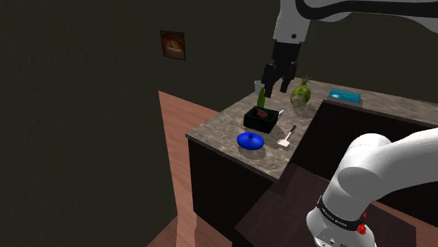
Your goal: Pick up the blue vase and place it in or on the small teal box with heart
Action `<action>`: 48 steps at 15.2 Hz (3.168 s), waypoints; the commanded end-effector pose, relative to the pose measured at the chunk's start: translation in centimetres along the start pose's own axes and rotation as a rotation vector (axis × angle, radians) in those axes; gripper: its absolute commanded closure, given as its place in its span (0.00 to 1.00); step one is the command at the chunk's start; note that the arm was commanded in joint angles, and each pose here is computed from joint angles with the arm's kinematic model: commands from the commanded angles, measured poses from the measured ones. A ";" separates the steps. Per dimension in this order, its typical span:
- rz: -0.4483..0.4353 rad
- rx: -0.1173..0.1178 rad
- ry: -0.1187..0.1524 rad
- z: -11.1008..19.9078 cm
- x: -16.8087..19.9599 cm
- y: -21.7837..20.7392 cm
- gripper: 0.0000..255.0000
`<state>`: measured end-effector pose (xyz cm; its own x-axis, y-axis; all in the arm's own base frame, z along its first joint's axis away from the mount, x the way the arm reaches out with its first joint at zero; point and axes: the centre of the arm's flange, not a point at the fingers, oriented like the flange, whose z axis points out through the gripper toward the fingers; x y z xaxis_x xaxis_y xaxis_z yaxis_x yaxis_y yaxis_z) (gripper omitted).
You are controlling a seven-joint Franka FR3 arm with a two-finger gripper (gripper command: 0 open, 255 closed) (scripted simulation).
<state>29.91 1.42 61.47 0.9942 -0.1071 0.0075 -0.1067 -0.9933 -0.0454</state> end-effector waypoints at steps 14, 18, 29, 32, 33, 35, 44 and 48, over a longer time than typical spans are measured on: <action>-0.017 0.003 0.009 12.6 8.5 7.9 0.00; -0.022 0.004 0.011 16.5 11.1 10.3 0.00; -0.037 0.007 0.018 27.1 18.6 16.7 0.00; -0.039 0.007 0.019 29.3 19.7 17.7 0.00; -0.039 0.007 0.019 29.8 19.7 17.7 0.00; -0.039 0.007 0.019 30.9 19.8 17.7 0.00; -0.039 0.007 0.019 32.8 19.8 17.7 0.00; -0.039 0.007 0.019 32.7 19.8 17.7 1.00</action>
<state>48.11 -16.84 28.10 0.9972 -0.0690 0.0288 -0.0675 -0.9964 -0.0517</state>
